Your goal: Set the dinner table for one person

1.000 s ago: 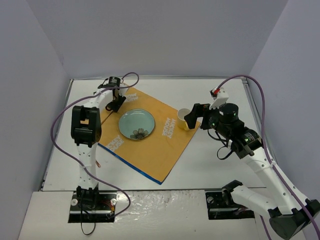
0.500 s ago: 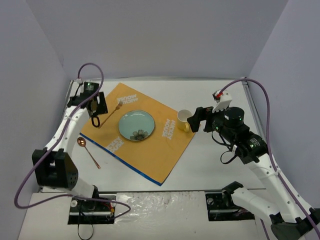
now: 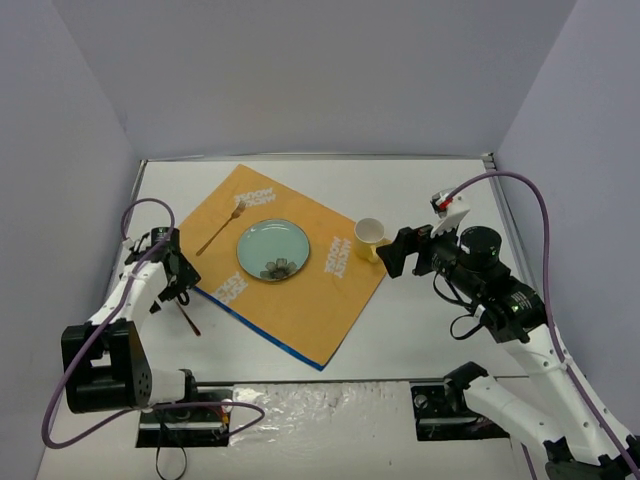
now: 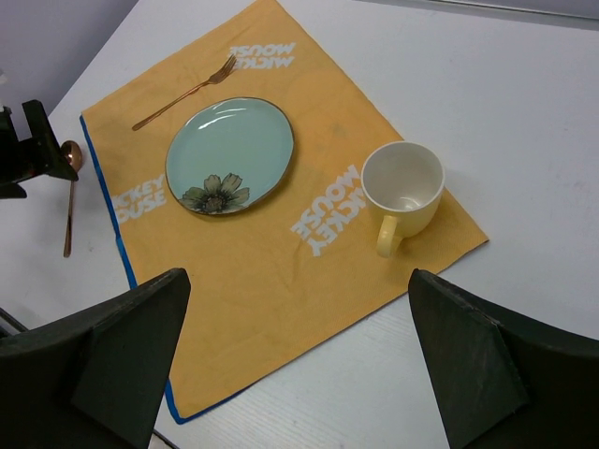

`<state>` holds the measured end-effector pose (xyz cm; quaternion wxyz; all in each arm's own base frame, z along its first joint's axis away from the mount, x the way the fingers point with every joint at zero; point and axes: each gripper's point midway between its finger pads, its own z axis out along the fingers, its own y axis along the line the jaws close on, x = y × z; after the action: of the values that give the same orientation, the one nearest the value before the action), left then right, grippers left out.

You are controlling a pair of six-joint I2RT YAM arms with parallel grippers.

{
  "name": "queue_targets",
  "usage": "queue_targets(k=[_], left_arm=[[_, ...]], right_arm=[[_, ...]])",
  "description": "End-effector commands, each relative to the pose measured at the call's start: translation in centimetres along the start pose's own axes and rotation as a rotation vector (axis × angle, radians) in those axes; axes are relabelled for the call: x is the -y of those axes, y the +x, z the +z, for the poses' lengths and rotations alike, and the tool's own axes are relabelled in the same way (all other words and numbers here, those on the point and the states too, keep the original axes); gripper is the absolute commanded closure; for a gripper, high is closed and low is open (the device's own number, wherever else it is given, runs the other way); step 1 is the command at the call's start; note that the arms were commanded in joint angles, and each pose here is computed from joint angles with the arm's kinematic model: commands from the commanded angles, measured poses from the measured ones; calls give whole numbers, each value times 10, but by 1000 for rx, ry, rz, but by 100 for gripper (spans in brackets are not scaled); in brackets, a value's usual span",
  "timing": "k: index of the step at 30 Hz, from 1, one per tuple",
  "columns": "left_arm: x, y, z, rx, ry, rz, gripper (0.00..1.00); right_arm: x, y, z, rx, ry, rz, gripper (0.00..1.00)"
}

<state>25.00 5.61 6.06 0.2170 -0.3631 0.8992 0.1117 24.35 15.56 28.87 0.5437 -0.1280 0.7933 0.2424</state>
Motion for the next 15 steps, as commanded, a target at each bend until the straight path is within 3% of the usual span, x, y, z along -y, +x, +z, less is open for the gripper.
queue_targets(k=[1,5,15], left_arm=[[10,-21,9,72,45,-74,25],[3,-19,22,57,25,-76,37],[2,-13,43,0,23,-68,54]], right_arm=[[-7,-12,-6,58,-43,-6,0],[-7,-13,-10,66,-41,-7,0],[-6,-12,-14,68,-32,-9,0]])
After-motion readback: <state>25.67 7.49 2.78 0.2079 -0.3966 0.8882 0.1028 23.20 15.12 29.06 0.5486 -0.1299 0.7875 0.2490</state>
